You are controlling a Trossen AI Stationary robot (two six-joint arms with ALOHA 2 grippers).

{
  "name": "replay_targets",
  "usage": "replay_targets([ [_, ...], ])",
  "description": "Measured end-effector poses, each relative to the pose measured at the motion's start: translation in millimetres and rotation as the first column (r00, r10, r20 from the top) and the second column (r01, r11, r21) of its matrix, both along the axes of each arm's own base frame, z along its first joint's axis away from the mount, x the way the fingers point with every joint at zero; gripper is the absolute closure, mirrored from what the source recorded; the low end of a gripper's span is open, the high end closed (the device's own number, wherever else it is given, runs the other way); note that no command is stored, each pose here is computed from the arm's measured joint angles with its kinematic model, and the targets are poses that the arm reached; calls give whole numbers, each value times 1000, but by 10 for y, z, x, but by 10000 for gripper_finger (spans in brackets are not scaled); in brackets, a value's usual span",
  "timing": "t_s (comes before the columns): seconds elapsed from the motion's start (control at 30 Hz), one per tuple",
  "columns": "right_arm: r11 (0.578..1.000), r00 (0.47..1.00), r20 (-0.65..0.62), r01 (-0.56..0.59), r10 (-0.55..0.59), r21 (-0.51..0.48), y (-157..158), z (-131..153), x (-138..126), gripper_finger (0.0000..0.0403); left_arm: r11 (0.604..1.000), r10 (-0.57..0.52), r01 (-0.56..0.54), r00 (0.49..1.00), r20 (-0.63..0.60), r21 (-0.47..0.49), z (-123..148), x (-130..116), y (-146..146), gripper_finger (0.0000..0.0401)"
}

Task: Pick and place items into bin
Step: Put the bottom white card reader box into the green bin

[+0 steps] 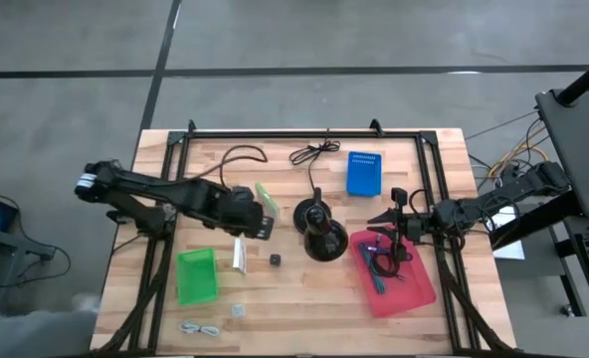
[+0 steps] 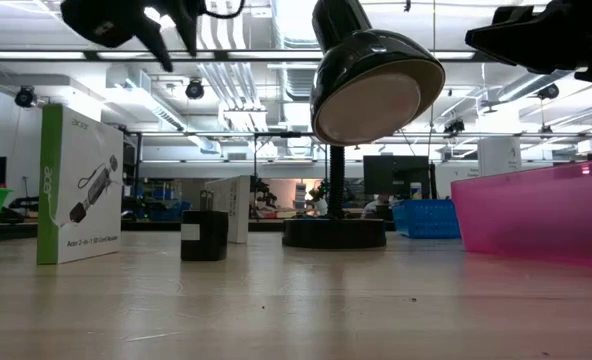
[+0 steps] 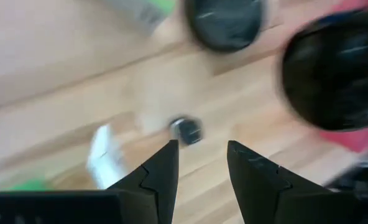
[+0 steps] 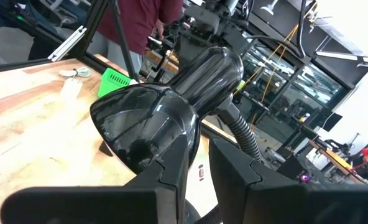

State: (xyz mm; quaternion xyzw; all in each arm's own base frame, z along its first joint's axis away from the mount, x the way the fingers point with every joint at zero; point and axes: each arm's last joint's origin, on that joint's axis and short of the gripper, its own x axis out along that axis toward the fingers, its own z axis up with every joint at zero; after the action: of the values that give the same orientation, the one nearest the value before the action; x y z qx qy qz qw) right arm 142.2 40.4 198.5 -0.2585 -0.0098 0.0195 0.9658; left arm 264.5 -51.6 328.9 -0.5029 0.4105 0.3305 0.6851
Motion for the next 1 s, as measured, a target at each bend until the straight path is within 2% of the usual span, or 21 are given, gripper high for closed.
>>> replay_targets([
  [0.17, 1000, 1000, 0, 0, 0, -1, 0, 0, 0, 349, 1000, 9, -9, 987, -158, 2, 4, 146, -84, 280],
  [0.4, 1000, 1000, -5, 0, 0, -2, 0, -5, 0, 349, 999, -33, 31, 984, -177, -13, -10, 298, -240, 280],
  [0.5, 1000, 1000, -5, 0, 0, -2, 1, -5, 0, 349, 999, -50, 47, 980, -193, -24, -49, 282, -306, 280],
  [1.0, 1000, 1000, -19, 0, 0, -8, 0, -18, 0, 349, 997, 59, -73, 956, -288, -37, -260, 137, -500, 280],
])
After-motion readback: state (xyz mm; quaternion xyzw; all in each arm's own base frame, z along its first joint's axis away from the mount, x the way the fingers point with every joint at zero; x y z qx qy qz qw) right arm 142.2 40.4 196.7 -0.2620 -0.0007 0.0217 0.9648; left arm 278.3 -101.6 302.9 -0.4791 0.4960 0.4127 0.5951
